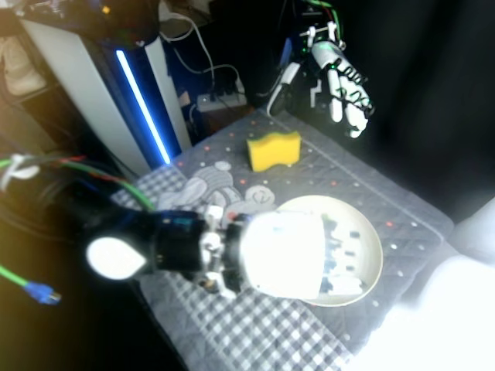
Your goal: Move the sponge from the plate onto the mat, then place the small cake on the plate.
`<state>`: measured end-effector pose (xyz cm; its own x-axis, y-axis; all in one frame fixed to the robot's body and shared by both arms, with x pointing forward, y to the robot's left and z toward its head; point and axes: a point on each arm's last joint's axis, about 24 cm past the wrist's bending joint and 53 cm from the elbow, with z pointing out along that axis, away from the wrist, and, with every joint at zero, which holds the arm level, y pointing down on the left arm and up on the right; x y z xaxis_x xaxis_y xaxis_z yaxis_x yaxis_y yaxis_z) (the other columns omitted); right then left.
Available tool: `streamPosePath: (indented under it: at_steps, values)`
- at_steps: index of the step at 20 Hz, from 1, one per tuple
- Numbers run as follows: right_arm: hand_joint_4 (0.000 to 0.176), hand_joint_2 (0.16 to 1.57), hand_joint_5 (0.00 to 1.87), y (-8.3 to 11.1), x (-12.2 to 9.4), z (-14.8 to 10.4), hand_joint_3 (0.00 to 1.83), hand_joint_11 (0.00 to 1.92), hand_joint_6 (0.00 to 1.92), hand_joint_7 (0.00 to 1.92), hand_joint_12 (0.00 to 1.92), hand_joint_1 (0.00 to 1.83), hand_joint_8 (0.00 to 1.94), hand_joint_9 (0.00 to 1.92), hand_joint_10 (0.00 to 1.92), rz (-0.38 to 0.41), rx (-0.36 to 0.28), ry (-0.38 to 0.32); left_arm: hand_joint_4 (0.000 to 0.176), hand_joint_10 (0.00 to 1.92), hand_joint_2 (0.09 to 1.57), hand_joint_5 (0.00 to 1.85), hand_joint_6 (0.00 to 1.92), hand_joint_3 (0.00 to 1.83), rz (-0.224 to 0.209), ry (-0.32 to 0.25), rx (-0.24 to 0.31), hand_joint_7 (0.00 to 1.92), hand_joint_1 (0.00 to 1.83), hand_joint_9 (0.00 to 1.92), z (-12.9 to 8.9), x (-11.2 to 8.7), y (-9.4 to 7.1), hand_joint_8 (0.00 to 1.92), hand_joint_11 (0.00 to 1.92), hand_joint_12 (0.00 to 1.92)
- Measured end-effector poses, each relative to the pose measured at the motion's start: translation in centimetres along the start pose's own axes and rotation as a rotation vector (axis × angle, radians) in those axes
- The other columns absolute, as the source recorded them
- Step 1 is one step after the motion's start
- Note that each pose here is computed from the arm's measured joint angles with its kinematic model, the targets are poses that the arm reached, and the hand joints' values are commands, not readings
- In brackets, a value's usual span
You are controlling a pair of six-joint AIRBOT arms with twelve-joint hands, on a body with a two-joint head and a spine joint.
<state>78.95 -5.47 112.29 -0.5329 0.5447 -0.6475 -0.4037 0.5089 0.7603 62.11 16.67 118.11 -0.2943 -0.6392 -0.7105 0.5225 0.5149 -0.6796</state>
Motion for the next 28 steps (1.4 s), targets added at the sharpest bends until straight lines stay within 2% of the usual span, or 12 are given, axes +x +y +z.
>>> streamPosePath:
  at_steps: [1, 4, 7, 9, 12, 15, 17, 20, 21, 23, 26, 28]
  values:
    - [0.000, 1.08, 0.73, -0.1, 0.4, 0.1, 0.01, 0.56, 0.66, 1.01, 1.26, 1.36, 0.95, 0.80, 0.79, -0.013, 0.007, 0.011, 0.034, 0.00, 0.78, 0.21, 0.00, 0.00, -0.003, 0.001, 0.000, 0.13, 0.94, 0.12, 0.0, 0.1, 0.0, 0.00, 0.00, 1.01]
    - [0.059, 0.92, 0.43, -0.4, 1.0, 0.2, 0.00, 0.25, 0.02, 0.47, 1.42, 1.18, 0.27, 0.45, 0.56, -0.037, 0.018, 0.031, 0.038, 0.00, 0.77, 0.21, 0.00, 0.00, -0.007, 0.006, 0.001, 0.13, 0.93, 0.13, 0.1, 0.3, 0.0, 0.00, 0.00, 0.99]
    - [0.089, 0.95, 0.25, -0.2, 1.3, 0.1, 0.00, 0.08, 0.00, 0.42, 1.46, 1.11, 0.03, 0.38, 0.32, -0.004, 0.009, 0.052, 0.038, 0.00, 0.78, 0.21, 0.00, 0.00, -0.008, 0.005, 0.001, 0.14, 0.92, 0.13, 0.1, 0.3, 0.0, 0.00, 0.00, 1.01]
    - [0.060, 0.90, 0.23, -0.3, 1.2, -0.2, 0.00, 0.00, 0.00, 0.41, 1.30, 1.11, 0.00, 0.40, 0.10, 0.011, 0.004, 0.065, 0.042, 0.00, 0.78, 0.20, 0.00, 0.00, -0.012, 0.005, 0.001, 0.13, 0.93, 0.12, 0.1, 0.3, 0.0, 0.00, 0.00, 0.98]
    - [0.087, 0.92, 0.20, -0.2, -1.6, -2.7, 0.01, 0.00, 0.00, 0.34, 0.41, 1.08, 0.01, 0.26, 0.05, 0.000, -0.017, 0.054, 0.053, 0.00, 0.78, 0.21, 0.00, 0.00, -0.015, 0.001, 0.000, 0.13, 0.92, 0.12, 0.1, 0.1, 0.0, 0.00, 0.00, 0.97]
    - [0.073, 0.93, 0.22, 0.0, -5.2, -6.2, 0.00, 0.00, 0.00, 0.34, 0.62, 1.05, 0.00, 0.28, 0.02, -0.016, -0.029, 0.019, 0.054, 0.00, 0.79, 0.19, 0.00, 0.00, -0.006, -0.007, -0.005, 0.11, 0.88, 0.12, -0.2, -0.5, 0.0, 0.00, 0.00, 0.98]
    - [0.083, 0.94, 0.19, 1.2, -6.7, -7.9, 0.00, 0.00, 0.00, 0.29, 0.46, 0.99, 0.00, 0.21, 0.00, 0.007, -0.056, -0.015, 0.010, 0.01, 0.77, 0.23, 0.00, 0.00, -0.004, -0.040, 0.005, 0.14, 0.90, 0.10, -0.8, -1.7, -0.4, 0.00, 0.00, 0.42]
    - [0.094, 0.91, 0.21, 5.6, -6.1, -9.6, 0.00, 0.00, 0.00, 0.29, 0.53, 0.89, 0.00, 0.23, 0.01, -0.013, -0.175, -0.027, 0.021, 0.00, 0.78, 0.21, 0.00, 0.00, 0.007, -0.066, 0.027, 0.11, 0.87, 0.07, -1.3, -2.7, -1.0, 0.00, 0.00, 0.17]
    - [0.105, 0.95, 0.21, 7.0, -7.0, -10.7, 0.01, 0.00, 0.00, 0.27, 0.41, 0.92, 0.00, 0.18, 0.01, -0.011, -0.220, -0.058, 0.057, 0.00, 0.79, 0.21, 0.00, 0.00, 0.016, -0.073, 0.027, 0.07, 0.90, 0.04, -1.7, -3.1, -1.1, 0.00, 0.00, 0.45]
    - [0.161, 0.97, 0.23, 8.5, -9.6, -13.5, 0.01, 0.00, 0.00, 0.27, 0.30, 0.93, 0.00, 0.17, 0.01, -0.003, -0.265, -0.136, 0.049, 0.01, 0.82, 0.21, 0.00, 0.01, 0.022, -0.118, 0.003, 0.09, 0.91, 0.04, -2.8, -4.8, -0.7, 0.00, 0.00, 0.69]
    - [0.108, 1.01, 0.24, 9.2, -10.1, -16.4, 0.01, 0.00, 0.00, 0.27, 0.25, 0.91, 0.00, 0.18, 0.01, -0.002, -0.305, -0.194, 0.044, 0.01, 0.87, 0.15, 0.00, 0.02, 0.018, -0.218, -0.011, 0.06, 0.92, 0.09, -4.4, -7.2, -0.4, 0.00, 0.00, 0.87]
    - [0.131, 1.04, 0.25, 8.6, -8.4, -18.6, 0.01, 0.00, 0.01, 0.27, 0.19, 0.89, 0.00, 0.18, 0.01, 0.020, -0.312, -0.200, 0.050, 0.02, 0.88, 0.11, 0.00, 0.02, 0.001, -0.223, 0.018, 0.09, 0.84, 0.12, -5.0, -6.9, -1.1, 0.01, 0.00, 0.97]
